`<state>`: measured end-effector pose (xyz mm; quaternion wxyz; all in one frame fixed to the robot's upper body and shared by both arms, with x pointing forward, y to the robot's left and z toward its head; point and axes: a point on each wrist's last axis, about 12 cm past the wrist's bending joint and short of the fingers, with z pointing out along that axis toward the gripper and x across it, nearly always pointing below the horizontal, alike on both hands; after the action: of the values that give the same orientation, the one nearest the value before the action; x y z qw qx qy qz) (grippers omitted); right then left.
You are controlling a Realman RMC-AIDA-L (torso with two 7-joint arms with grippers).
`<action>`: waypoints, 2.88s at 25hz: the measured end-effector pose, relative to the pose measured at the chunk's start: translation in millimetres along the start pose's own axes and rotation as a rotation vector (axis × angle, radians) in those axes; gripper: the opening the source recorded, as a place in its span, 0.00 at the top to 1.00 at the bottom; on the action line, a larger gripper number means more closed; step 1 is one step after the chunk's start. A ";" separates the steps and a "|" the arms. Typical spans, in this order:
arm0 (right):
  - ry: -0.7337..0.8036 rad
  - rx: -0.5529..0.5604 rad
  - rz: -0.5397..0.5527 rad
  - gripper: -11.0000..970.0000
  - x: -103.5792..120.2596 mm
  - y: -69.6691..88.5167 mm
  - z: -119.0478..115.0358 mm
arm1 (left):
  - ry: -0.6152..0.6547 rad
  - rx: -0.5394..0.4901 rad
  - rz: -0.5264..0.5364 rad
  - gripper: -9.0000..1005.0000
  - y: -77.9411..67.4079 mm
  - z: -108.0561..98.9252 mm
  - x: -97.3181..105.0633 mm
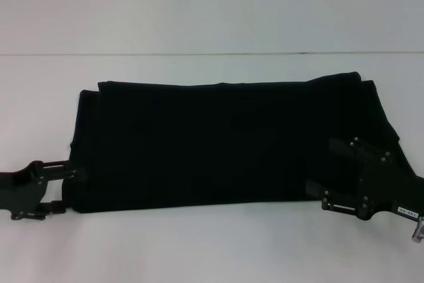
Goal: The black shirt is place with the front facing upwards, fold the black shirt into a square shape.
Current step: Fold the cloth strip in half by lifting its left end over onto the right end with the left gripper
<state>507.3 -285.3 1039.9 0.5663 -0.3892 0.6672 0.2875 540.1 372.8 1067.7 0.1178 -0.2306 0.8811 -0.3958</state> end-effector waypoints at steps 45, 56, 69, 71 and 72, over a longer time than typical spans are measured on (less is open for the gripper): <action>-0.037 0.000 0.002 0.03 -4.5 -0.3 -0.2 | 0.018 -0.052 0.115 0.46 -21.3 13.5 -8.9; -0.027 -0.001 0.006 0.02 -3.7 -1.0 -1.1 | 0.022 -0.079 0.128 0.76 -20.6 15.0 -9.5; 0.085 0.008 0.025 0.03 6.5 -4.5 2.0 | 0.010 -0.064 0.154 0.97 -26.3 11.7 -14.2; 0.092 0.014 0.024 0.03 7.3 -5.2 2.1 | 0.007 -0.064 0.156 0.97 -26.7 10.9 -14.8; 0.096 0.017 0.024 0.03 7.7 -5.6 2.1 | 0.006 -0.064 0.157 0.97 -26.6 10.3 -14.9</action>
<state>512.7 -288.1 1032.2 0.5335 -0.3897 0.7006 0.2697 565.4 358.1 1081.3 0.1383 -0.1630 0.9090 -0.3577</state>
